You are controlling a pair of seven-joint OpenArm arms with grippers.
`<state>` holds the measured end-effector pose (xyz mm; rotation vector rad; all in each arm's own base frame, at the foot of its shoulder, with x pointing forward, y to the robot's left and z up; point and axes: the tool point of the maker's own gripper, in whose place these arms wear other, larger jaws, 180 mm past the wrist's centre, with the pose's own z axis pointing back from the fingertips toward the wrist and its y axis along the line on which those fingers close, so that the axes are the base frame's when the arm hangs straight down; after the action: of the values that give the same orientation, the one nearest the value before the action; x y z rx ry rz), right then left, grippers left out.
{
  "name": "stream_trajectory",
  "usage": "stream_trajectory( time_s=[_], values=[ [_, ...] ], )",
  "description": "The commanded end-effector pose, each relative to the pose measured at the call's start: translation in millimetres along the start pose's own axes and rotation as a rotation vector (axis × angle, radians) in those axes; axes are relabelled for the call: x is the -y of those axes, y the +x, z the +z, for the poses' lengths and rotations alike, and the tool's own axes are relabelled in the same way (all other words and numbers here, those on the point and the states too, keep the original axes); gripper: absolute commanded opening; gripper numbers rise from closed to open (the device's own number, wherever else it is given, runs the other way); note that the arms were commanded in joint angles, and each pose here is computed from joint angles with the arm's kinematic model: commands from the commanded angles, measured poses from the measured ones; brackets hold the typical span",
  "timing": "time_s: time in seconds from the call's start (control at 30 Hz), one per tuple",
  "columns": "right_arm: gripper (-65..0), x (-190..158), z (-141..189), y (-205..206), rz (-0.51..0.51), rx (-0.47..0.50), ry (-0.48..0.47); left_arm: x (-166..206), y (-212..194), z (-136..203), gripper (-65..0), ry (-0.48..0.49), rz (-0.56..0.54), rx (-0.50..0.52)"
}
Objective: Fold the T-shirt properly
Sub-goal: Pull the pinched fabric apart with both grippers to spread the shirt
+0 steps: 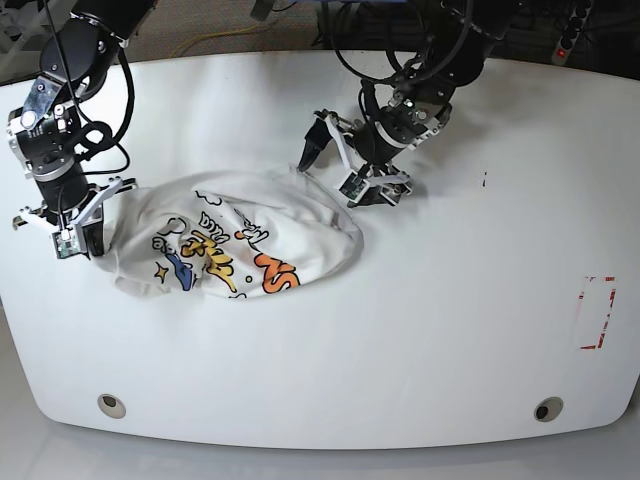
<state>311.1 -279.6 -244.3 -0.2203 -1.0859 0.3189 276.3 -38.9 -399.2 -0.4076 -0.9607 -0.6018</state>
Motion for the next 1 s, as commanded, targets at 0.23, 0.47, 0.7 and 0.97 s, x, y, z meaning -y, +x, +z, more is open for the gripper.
stream_trajectory(
  time_s=[0.23, 0.47, 0.7, 0.97],
  values=[
    [-65.0, 5.8, 2.8, 15.7, 0.012, 0.056, -0.011, 41.7, 15.2, -29.7, -8.9, -0.102, -0.004, 0.021],
    [-65.0, 5.3, 2.7, 14.1, 0.011, 0.052, -0.010, 41.6, 3.9, -46.0, -13.8, -0.100, 0.011, -0.027],
    [-65.0, 5.4, -0.9, 6.5, -0.003, 0.032, -0.002, 22.1, -5.4, -50.3, -58.9, -0.035, 0.021, -0.058],
    [-65.0, 6.7, -2.3, 6.8, -0.014, 0.033, -0.007, -19.5, 2.9, -27.1, -65.0, 0.073, -0.021, -0.056]
  ],
)
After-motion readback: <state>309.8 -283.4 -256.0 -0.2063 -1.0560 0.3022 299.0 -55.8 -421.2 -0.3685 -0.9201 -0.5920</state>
